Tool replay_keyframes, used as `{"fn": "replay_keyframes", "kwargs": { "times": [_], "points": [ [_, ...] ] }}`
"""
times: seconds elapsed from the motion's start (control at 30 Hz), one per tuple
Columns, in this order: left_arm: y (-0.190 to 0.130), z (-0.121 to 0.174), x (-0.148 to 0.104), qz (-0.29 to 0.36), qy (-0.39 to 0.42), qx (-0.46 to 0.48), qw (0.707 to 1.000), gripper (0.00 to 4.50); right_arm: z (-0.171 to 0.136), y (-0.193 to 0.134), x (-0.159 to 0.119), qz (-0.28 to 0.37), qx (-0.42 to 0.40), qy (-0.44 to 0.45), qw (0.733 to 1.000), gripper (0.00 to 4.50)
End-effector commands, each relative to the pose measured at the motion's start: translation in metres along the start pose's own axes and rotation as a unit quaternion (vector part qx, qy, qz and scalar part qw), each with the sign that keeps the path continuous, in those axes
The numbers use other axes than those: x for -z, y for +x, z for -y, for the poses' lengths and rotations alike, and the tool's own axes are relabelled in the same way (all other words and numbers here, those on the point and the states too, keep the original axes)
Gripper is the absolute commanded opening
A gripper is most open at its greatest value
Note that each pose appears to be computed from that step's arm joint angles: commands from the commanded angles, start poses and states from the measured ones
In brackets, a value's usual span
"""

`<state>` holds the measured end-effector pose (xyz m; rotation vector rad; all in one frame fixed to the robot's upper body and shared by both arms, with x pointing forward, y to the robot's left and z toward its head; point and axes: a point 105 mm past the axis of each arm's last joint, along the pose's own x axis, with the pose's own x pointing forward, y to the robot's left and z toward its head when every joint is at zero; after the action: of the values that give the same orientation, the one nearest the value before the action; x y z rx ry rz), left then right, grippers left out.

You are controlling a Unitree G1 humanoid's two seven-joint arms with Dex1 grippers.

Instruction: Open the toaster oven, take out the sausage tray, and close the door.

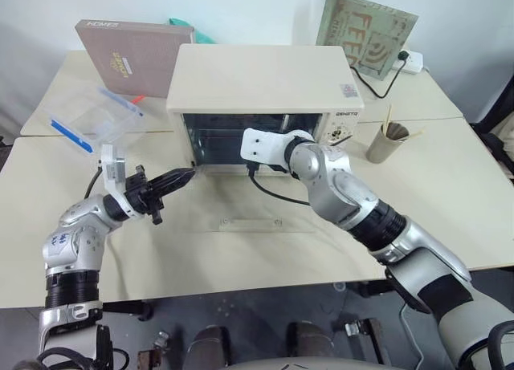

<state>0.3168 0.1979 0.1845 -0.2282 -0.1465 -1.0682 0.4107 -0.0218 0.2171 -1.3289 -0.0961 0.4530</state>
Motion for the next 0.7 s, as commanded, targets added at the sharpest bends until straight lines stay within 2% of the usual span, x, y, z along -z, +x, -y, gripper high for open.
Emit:
{"fn": "replay_keyframes", "kwargs": {
  "times": [0.03, 0.33, 0.53, 0.57, 0.63, 0.7],
  "points": [
    [-0.004, 0.008, -0.012, 0.024, 0.014, -0.004, 1.000, 0.01, 0.013, 0.002, -0.012, 0.009, 0.032, -0.028, 0.999, 4.50],
    [-0.011, 0.015, -0.014, 0.045, -0.004, -0.028, 0.999, 0.01, 0.002, 0.005, -0.021, 0.005, 0.030, -0.033, 0.999, 4.50],
    [-0.022, 0.018, -0.008, 0.026, -0.018, -0.025, 0.999, 0.01, -0.001, 0.006, -0.023, -0.003, 0.030, -0.030, 0.999, 4.50],
    [-0.023, 0.018, -0.008, 0.021, -0.017, -0.029, 0.999, 0.00, 0.000, 0.007, -0.022, -0.006, 0.033, -0.031, 0.999, 4.13],
    [-0.027, 0.014, -0.007, 0.008, -0.033, -0.040, 0.999, 0.00, 0.001, 0.006, -0.021, -0.010, 0.035, -0.031, 0.999, 3.68],
    [-0.030, 0.008, -0.010, 0.014, -0.028, -0.060, 0.998, 0.40, 0.001, 0.006, -0.021, -0.011, 0.035, -0.032, 0.999, 3.03]
  ]
}}
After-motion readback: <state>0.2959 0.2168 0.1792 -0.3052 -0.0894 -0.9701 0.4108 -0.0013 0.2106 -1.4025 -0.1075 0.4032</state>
